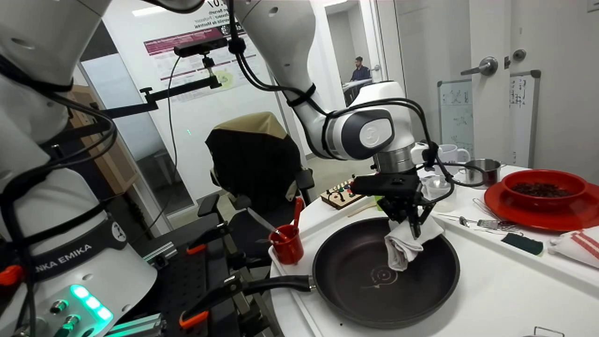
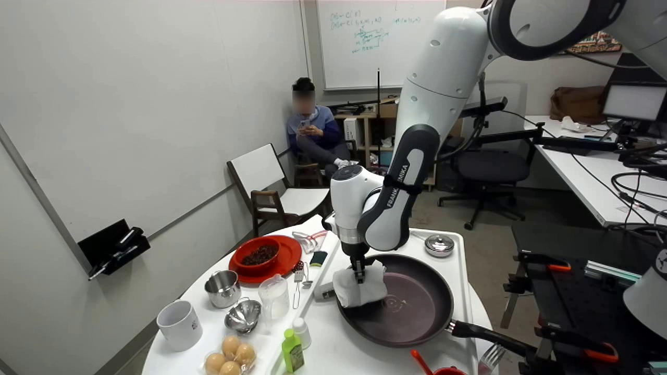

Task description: Use the tea towel on the tray to wipe the pan

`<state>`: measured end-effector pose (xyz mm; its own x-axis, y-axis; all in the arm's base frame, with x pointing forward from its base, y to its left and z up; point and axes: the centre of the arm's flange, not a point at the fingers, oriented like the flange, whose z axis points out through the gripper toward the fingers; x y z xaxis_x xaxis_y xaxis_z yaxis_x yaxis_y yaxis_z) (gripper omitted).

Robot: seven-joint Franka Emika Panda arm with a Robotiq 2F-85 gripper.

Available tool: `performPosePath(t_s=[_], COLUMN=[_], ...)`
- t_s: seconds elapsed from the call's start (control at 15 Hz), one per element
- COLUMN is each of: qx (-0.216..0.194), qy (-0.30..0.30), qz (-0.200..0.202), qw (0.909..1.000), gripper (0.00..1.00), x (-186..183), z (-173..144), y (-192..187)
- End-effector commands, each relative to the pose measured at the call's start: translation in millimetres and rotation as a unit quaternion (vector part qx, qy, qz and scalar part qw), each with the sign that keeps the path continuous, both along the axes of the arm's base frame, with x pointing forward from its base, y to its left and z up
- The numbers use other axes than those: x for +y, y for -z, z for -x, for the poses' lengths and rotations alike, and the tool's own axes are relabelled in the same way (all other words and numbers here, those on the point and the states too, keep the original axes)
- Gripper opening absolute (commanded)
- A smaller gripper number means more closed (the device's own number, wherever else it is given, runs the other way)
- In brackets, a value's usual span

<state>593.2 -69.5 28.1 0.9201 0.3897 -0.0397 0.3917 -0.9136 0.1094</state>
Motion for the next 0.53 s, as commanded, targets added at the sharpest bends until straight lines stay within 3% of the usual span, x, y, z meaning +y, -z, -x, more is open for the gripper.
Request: performPosePath(t_s=[0.0,0.07,0.13,0.47], qx=[0.0,0.0,0.002,0.01], qy=[0.0,0.0,0.016,0.006], qz=[0.0,0.0,-0.003,0.002], qw=[1.0,1.0,0.9999,0.9999], gripper=[0.16,0.16,0.07,0.08], x=[0,0,-10,-6], z=[0,0,-6,5], y=[0,0,2,20])
